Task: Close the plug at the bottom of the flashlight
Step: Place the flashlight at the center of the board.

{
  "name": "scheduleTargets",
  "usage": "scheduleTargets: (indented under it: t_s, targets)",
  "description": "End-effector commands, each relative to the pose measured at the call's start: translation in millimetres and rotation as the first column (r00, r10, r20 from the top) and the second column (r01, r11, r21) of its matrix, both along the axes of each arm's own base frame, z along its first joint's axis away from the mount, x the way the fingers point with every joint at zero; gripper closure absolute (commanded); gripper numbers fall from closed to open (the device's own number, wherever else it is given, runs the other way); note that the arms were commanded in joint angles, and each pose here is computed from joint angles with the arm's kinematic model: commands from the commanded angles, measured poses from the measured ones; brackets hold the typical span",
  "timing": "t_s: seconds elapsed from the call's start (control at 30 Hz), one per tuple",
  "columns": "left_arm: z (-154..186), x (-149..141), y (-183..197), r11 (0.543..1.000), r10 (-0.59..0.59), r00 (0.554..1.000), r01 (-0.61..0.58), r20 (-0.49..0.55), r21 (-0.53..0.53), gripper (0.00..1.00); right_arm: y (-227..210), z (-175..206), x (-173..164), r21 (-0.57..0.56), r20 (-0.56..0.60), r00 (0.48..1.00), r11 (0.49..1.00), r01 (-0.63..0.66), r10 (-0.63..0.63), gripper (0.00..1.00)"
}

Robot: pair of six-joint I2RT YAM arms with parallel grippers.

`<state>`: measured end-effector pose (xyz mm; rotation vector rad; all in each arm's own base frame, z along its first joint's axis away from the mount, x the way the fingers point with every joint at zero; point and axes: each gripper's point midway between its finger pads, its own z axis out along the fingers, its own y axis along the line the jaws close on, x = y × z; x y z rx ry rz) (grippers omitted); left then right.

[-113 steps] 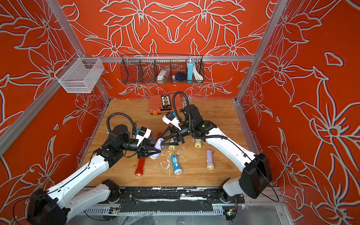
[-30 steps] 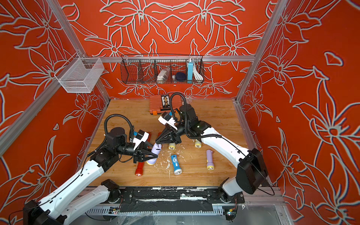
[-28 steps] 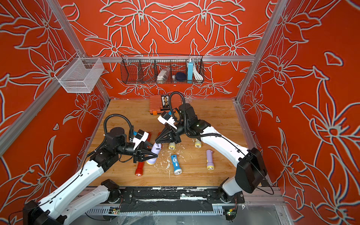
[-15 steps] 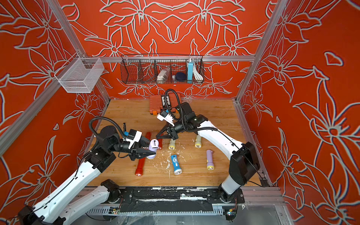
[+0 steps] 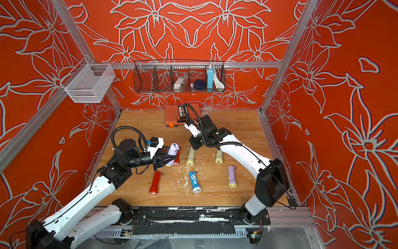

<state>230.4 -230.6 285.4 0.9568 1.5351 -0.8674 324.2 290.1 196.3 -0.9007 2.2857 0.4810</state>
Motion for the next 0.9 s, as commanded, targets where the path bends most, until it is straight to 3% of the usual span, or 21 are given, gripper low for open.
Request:
scheduleTargets:
  t_s: [0.0, 0.03, 0.07, 0.13, 0.17, 0.43, 0.53, 0.67, 0.87]
  targets:
    - [-16, 38, 19, 0.973, 0.224, 0.975, -0.223, -0.010, 0.063, 1.00, -52, -3, 28, -0.151, 0.161, 0.959, 0.954, 0.258, -0.234, 1.00]
    - [-20, 46, 23, 0.961, 0.269, 0.963, -0.267, -0.024, 0.078, 1.00, -60, -3, 30, -0.158, 0.192, 0.946, 0.944, 0.291, -0.260, 1.00]
    - [-25, 53, 28, 0.946, 0.316, 0.948, -0.311, -0.039, 0.088, 1.00, -67, -3, 32, -0.163, 0.216, 0.935, 0.934, 0.318, -0.281, 0.90]
    - [-34, 71, 41, 0.905, 0.419, 0.904, -0.409, -0.079, 0.116, 1.00, -81, -1, 33, -0.164, 0.270, 0.908, 0.914, 0.372, -0.321, 0.58]
    - [-43, 80, 46, 0.885, 0.460, 0.881, -0.444, -0.113, 0.139, 1.00, -87, 2, 34, -0.160, 0.296, 0.894, 0.905, 0.394, -0.337, 0.49]
    - [-55, 128, 107, 0.722, 0.692, 0.667, -0.652, -0.278, 0.234, 1.00, -123, 8, 25, -0.084, 0.388, 0.821, 0.871, 0.483, -0.418, 0.11]
    - [-63, 137, 122, 0.689, 0.722, 0.609, -0.676, -0.329, 0.260, 1.00, -126, 3, 24, -0.058, 0.375, 0.818, 0.869, 0.491, -0.437, 0.04]
    - [-82, 146, 140, 0.632, 0.775, 0.552, -0.692, -0.308, 0.349, 1.00, -131, -3, 24, -0.064, 0.356, 0.818, 0.862, 0.503, -0.451, 0.02]
    - [-123, 157, 179, 0.546, 0.832, 0.401, -0.714, -0.383, 0.438, 1.00, -134, -3, 24, -0.045, 0.341, 0.818, 0.861, 0.506, -0.463, 0.02]
